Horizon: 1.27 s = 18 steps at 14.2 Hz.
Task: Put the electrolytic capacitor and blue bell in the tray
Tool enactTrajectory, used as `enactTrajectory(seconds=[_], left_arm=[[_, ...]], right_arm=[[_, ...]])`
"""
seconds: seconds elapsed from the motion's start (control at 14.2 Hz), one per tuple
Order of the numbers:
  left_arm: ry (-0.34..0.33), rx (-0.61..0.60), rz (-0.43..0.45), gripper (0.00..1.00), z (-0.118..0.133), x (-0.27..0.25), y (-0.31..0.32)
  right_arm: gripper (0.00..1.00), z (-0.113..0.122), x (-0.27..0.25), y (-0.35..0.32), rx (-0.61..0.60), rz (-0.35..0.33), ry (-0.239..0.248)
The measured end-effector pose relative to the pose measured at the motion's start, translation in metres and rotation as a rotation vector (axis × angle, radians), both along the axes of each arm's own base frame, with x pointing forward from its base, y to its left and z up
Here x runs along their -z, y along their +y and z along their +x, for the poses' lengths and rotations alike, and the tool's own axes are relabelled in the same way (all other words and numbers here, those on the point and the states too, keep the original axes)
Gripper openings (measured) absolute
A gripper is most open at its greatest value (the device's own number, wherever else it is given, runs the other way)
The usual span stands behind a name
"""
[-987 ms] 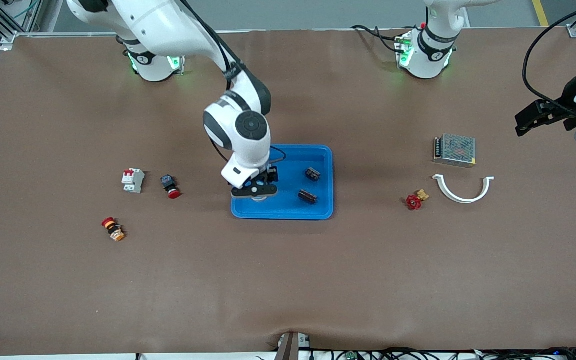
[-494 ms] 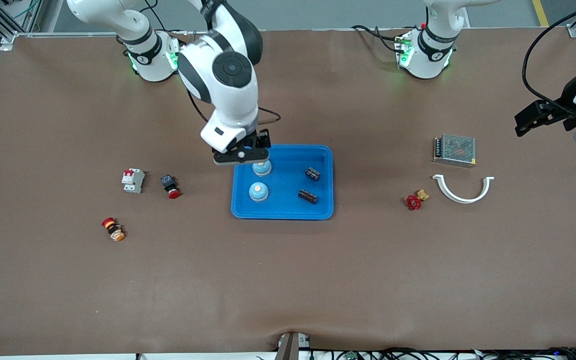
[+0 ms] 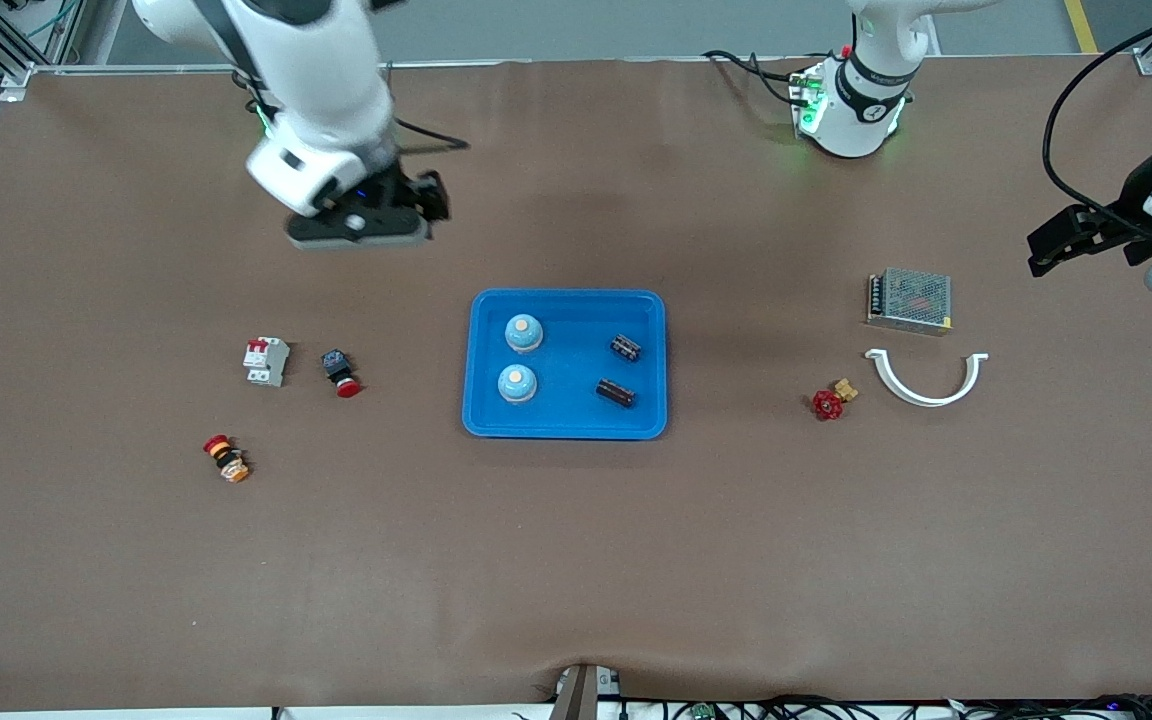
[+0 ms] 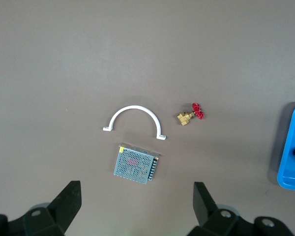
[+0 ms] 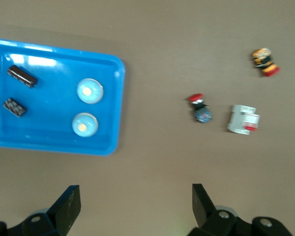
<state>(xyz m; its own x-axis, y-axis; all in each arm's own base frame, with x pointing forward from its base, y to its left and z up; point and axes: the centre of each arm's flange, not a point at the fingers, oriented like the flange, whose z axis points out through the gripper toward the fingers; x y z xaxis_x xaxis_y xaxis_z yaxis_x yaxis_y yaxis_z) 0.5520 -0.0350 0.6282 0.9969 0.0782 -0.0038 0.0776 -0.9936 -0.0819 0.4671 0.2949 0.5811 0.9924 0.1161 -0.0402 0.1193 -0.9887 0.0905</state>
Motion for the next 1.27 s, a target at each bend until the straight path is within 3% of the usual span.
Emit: enactTrajectory(seconds=[0.49, 0.71, 1.27], left_arm=[[-0.001, 0.002, -0.001, 1.0, 0.002, 0.002, -0.001], [-0.002, 0.003, -0.001, 1.0, 0.002, 0.002, -0.001], [-0.003, 0.003, -0.001, 1.0, 0.002, 0.002, -0.001]], right_arm=[[1.0, -0.004, -0.07, -0.156, 0.075, 0.002, 0.036], [1.0, 0.008, -0.072, -0.219, 0.107, 0.07, 0.054], [1.0, 0.023, -0.077, -0.291, 0.162, 0.098, -0.019]])
